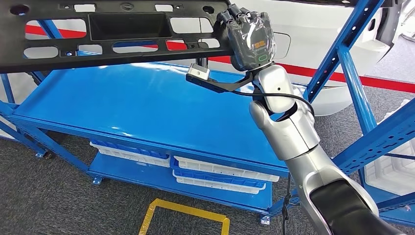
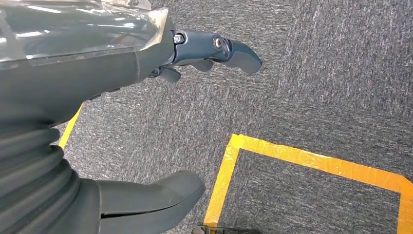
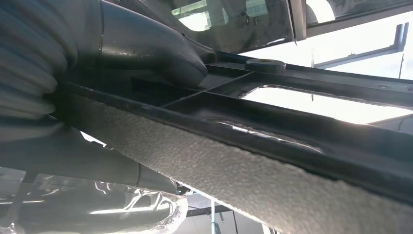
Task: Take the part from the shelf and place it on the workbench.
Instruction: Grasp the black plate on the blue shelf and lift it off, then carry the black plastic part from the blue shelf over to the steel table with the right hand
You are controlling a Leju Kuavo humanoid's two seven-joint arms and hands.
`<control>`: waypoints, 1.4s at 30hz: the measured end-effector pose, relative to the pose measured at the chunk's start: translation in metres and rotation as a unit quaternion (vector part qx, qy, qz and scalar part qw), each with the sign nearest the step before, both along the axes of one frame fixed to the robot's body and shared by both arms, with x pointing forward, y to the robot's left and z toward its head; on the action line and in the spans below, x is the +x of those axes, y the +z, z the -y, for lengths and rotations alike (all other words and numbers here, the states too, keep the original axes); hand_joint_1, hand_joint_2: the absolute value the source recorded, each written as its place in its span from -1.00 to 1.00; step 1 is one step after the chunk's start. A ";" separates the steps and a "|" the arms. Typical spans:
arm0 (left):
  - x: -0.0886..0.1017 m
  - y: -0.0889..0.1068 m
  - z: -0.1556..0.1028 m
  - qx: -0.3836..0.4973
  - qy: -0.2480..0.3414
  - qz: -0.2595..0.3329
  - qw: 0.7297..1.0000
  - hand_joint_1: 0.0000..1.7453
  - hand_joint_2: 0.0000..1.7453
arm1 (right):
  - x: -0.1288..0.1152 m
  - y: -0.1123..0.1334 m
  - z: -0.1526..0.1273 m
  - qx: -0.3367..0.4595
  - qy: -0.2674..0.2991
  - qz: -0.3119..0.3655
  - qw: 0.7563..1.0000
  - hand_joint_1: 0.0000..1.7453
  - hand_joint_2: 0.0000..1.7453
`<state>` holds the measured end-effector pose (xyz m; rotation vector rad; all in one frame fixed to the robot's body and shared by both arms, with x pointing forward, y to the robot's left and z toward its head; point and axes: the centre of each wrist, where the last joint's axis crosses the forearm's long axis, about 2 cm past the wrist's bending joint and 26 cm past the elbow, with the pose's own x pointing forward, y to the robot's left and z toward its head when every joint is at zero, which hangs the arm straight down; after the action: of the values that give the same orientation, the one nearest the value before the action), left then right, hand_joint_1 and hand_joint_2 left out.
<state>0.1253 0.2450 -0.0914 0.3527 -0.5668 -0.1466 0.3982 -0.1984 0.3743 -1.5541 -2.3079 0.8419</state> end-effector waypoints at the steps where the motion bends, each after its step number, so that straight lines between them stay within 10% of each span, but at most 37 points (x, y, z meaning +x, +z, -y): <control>1: 0.000 0.000 0.000 0.000 0.000 0.000 1.000 -1.00 1.00 | 0.000 0.000 0.000 0.000 0.000 0.000 1.000 1.00 1.00; 42: -0.003 -0.002 -0.005 -0.025 0.029 -0.019 0.999 -1.00 1.00 | 0.019 -0.010 -0.008 0.009 0.013 -0.024 1.000 1.00 1.00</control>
<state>0.1224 0.2495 -0.0930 0.3177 -0.5207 -0.0833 0.4176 -0.1906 0.3645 -1.4818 -2.3000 0.8524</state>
